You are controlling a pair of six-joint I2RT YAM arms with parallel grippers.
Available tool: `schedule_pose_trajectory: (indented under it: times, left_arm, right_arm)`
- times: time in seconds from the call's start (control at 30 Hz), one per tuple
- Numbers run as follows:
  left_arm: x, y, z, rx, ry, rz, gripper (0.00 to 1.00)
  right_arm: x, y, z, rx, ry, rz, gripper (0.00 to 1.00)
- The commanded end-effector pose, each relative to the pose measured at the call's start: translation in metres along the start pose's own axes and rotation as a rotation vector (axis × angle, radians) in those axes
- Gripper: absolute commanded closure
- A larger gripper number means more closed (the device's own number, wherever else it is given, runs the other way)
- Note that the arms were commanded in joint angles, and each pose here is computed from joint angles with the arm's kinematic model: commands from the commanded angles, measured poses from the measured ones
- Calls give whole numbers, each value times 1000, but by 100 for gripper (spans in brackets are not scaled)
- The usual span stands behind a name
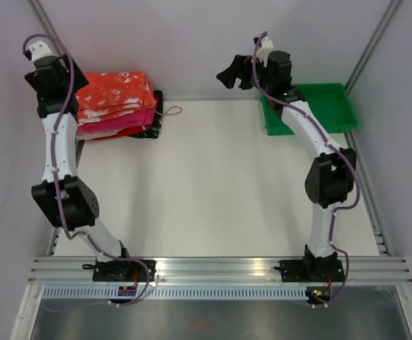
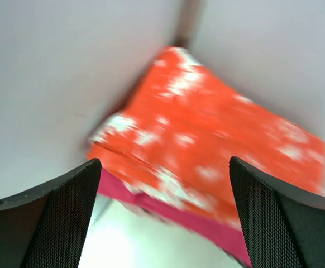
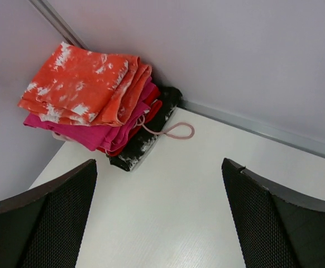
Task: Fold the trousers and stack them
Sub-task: Neatly place the folded trousers to the corner
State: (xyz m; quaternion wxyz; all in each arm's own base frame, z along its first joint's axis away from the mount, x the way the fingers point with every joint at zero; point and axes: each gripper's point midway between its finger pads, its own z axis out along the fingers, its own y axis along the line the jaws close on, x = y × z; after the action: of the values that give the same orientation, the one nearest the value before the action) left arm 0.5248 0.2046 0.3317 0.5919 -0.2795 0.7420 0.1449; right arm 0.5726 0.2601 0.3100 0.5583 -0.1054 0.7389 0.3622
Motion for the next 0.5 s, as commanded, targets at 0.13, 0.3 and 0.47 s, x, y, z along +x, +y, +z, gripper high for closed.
schedule_pose_trajectory:
  times: [0.13,0.3,0.47]
  left_arm:
    - [-12,-115,-240,685,-2,41,0]
    - [51,-98,-314,876,124,37,0]
    - [72,-51,-350,780,42,33,0]
  right_arm:
    - [-53,32,-105,174,-117,-89,2]
    - [-33,40,-182,288,-145,-22,2]
    - [22,37,-242,353,-163,67,2]
